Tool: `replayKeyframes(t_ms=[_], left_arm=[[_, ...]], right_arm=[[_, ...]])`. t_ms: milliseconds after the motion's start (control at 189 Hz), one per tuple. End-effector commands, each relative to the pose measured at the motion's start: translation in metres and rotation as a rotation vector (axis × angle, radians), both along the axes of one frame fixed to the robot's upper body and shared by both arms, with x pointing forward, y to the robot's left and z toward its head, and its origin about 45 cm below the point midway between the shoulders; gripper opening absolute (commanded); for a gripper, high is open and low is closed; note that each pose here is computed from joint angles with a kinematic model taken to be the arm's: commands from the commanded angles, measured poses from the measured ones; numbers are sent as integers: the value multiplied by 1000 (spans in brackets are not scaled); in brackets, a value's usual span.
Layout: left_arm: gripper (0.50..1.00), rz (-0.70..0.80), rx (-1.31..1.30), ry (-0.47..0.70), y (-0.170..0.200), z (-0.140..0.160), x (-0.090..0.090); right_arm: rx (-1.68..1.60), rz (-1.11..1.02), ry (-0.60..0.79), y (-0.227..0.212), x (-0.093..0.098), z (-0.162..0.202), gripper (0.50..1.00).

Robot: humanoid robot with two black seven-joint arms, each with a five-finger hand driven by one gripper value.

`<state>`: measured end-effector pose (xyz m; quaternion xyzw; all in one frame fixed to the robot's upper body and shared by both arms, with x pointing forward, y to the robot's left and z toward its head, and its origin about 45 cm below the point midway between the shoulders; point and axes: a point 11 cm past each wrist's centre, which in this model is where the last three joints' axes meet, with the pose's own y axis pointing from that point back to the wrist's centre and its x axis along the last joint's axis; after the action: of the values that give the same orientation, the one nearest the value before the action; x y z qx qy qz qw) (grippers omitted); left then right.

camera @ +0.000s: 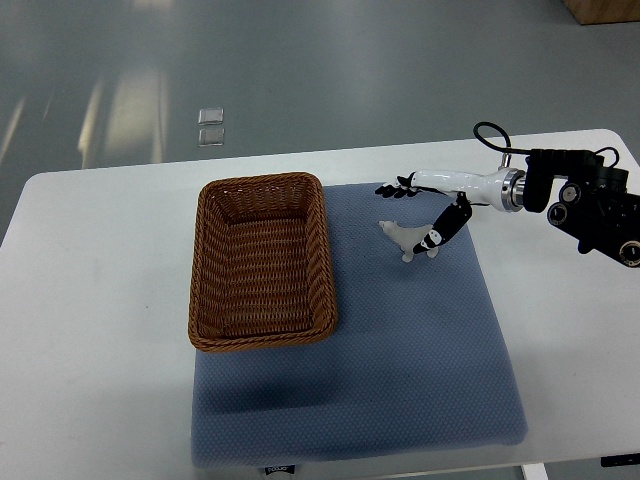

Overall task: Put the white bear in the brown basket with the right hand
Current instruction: 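Close the right hand's fingers around the white bear figurine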

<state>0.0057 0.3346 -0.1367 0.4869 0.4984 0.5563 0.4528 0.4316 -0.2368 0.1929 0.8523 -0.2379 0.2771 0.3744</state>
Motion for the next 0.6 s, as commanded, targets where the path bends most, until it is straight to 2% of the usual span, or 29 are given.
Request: replayKeyframes(t_ms=[0, 286, 381, 487, 567, 593], left_arm=[[1000, 0, 1, -1, 0, 0, 1], [1000, 0, 1, -1, 0, 0, 1], [1000, 0, 1, -1, 0, 0, 1], [1000, 0, 1, 0, 0, 0, 0], [1000, 0, -1, 0, 0, 0, 0], [1000, 0, -1, 0, 0, 0, 0]], right_arm=[[-49, 10, -9, -1, -5, -13, 926], [-59, -17, -47, -8, -3, -16, 911], [-61, -23, -47, -9, -3, -16, 883], [-58, -22, -49, -9, -2, -16, 785], [-57, -22, -48, -9, -3, -16, 642], [-59, -20, -46, -9, -3, -17, 613]])
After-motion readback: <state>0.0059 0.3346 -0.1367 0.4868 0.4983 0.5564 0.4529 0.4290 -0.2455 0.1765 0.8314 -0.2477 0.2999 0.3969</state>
